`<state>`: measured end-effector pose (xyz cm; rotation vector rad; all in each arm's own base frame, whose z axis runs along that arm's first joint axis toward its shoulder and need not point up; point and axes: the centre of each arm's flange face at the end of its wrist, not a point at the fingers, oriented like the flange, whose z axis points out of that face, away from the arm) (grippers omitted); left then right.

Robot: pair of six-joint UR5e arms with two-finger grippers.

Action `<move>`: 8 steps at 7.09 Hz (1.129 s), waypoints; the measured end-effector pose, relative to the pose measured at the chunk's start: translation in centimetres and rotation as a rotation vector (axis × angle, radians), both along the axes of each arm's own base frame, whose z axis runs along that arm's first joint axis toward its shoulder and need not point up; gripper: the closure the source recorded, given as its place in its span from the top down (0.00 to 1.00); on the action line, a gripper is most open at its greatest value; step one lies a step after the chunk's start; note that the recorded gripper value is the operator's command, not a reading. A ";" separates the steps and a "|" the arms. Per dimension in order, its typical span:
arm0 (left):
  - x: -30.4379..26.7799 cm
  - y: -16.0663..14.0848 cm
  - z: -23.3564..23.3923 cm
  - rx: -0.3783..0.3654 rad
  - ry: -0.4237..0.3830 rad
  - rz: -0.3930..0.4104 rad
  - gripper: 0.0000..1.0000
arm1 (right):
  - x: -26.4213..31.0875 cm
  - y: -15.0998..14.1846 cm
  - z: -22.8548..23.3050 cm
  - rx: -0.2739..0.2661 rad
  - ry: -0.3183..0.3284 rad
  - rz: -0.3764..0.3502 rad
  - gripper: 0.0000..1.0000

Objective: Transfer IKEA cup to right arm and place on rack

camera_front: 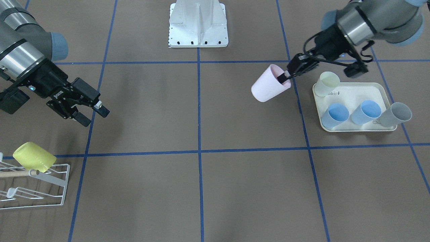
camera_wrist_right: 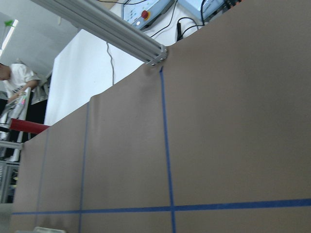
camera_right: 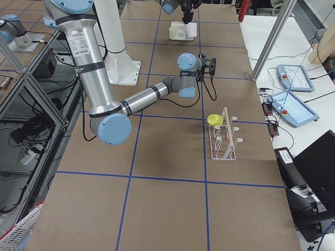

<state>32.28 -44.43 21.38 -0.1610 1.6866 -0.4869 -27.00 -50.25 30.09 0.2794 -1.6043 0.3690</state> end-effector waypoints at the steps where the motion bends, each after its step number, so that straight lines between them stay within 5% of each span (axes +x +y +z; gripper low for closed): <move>1: 1.7 1.6 -0.8 -0.023 0.138 -0.021 0.00 | -0.2 0.7 -0.8 0.009 -0.058 -0.011 0.97; 4: 5.7 4.7 -1.5 -0.125 0.496 -0.034 0.00 | -1.2 3.6 -3.0 0.054 -0.273 -0.045 0.97; 6: 6.6 5.1 -2.3 -0.186 0.626 -0.012 0.00 | -3.4 5.6 -6.1 0.094 -0.406 -0.083 0.97; 8: 7.2 4.9 -2.7 -0.202 0.670 0.004 0.00 | -5.5 6.4 -9.6 0.122 -0.472 -0.122 0.97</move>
